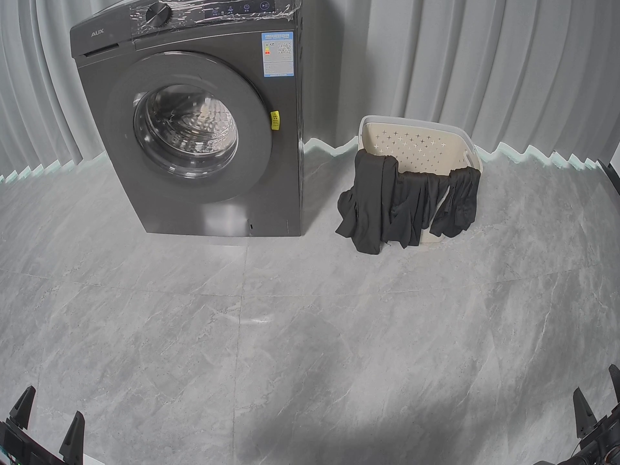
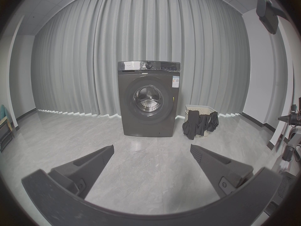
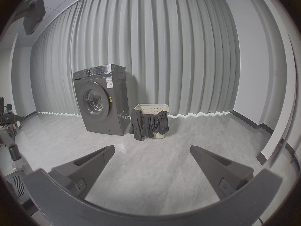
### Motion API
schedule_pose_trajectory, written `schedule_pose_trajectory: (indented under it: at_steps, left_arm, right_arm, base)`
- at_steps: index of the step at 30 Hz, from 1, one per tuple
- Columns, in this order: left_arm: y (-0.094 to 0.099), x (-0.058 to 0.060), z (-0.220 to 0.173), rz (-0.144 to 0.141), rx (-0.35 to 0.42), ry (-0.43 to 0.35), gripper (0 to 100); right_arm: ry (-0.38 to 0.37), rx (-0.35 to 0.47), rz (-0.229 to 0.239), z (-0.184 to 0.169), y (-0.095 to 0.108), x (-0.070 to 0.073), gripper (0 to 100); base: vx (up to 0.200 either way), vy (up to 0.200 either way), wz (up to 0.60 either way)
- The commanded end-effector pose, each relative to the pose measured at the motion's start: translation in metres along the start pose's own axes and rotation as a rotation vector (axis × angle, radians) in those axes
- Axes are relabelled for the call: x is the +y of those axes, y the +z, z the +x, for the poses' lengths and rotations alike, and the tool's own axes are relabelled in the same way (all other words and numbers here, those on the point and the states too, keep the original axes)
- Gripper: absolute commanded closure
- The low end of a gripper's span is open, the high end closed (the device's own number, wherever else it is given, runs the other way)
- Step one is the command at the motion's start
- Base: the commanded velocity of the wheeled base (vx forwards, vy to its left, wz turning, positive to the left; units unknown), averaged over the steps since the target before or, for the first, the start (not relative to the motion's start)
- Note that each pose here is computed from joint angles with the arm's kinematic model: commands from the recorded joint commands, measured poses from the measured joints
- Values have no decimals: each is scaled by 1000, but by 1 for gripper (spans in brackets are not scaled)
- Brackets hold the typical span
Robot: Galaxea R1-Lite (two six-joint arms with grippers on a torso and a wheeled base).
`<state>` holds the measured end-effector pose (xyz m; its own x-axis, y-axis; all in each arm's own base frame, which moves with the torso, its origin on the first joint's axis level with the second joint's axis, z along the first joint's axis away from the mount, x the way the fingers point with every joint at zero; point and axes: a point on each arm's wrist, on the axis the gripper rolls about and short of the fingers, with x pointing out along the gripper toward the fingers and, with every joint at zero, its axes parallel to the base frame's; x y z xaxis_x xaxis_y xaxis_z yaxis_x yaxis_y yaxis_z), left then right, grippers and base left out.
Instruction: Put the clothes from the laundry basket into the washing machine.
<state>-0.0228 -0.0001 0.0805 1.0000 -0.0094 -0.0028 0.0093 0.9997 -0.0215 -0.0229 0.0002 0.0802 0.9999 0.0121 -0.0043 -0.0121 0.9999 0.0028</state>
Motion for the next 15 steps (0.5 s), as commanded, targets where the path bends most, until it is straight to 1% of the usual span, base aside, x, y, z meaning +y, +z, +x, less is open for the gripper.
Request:
schedule_pose_trajectory:
  at_steps: [1, 4, 15]
  left_arm:
    - [-5, 0, 0, 0, -1, 0, 0]
    - [-5, 0, 0, 2, -3, 0, 0]
    - [-5, 0, 0, 5, -3, 0, 0]
  right_arm:
    - [2, 0, 0, 0, -5, 0, 0]
    - [2, 0, 0, 0, -5, 0, 0]
    - [3, 2, -1, 0, -5, 0, 0]
  base:
    - [200, 0, 0]
    - [200, 0, 0]
    - [0, 0, 0]
